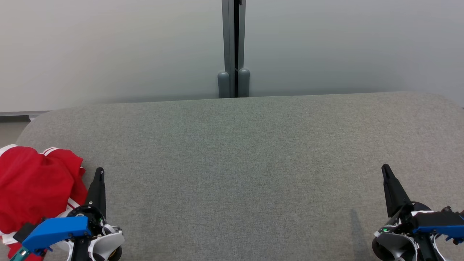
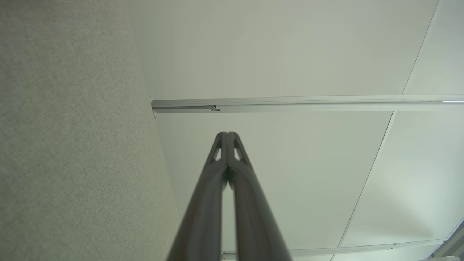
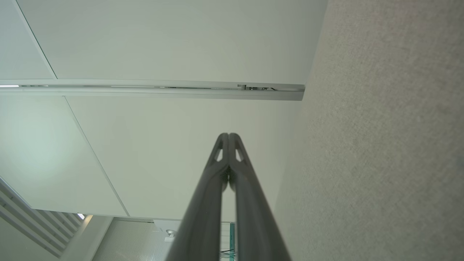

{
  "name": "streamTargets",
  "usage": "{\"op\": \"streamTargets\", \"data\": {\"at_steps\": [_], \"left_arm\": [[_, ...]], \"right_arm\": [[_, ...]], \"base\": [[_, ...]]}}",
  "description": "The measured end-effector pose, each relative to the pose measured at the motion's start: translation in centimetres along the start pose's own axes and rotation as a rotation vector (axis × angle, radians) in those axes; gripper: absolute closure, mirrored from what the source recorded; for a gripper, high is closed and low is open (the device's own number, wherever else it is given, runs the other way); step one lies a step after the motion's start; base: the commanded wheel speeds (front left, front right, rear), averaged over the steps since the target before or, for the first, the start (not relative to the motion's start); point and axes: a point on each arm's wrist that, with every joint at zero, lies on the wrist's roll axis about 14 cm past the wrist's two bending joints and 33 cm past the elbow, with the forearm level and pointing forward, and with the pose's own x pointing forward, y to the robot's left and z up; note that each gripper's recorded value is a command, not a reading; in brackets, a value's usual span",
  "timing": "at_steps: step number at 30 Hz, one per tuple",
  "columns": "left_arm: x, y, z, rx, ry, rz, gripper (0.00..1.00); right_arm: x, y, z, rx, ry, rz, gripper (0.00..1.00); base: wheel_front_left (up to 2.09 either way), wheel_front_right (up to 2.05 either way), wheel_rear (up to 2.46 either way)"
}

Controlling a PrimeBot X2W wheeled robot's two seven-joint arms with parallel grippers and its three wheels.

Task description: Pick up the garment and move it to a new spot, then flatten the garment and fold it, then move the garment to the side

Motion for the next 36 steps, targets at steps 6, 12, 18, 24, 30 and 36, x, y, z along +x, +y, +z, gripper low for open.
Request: {"op": "streamTargets", "data": {"at_steps": [6,12,18,24,30,36], "left_arm": [[0.00,0.00,0.00,0.000,0.000,0.000,1.00],[0.00,0.00,0.00,0.000,0.000,0.000,1.00],[0.00,0.00,0.00,0.000,0.000,0.000,1.00],[0.00,0.00,0.00,0.000,0.000,0.000,1.00],[0.00,0.00,0.00,0.000,0.000,0.000,1.00],[0.00,0.00,0.00,0.000,0.000,0.000,1.00]], "right_arm": [[0.00,0.00,0.00,0.000,0.000,0.000,1.00],[0.00,0.00,0.00,0.000,0.000,0.000,1.00],[0.00,0.00,0.00,0.000,0.000,0.000,1.00],[0.00,0.00,0.00,0.000,0.000,0.000,1.00],[0.00,0.00,0.00,0.000,0.000,0.000,1.00],[0.00,0.00,0.00,0.000,0.000,0.000,1.00]], "base": [[0.00,0.00,0.00],[0.00,0.00,0.00],[0.00,0.00,0.00],[0.00,0.00,0.00],[0.00,0.00,0.00],[0.00,0.00,0.00]]}}
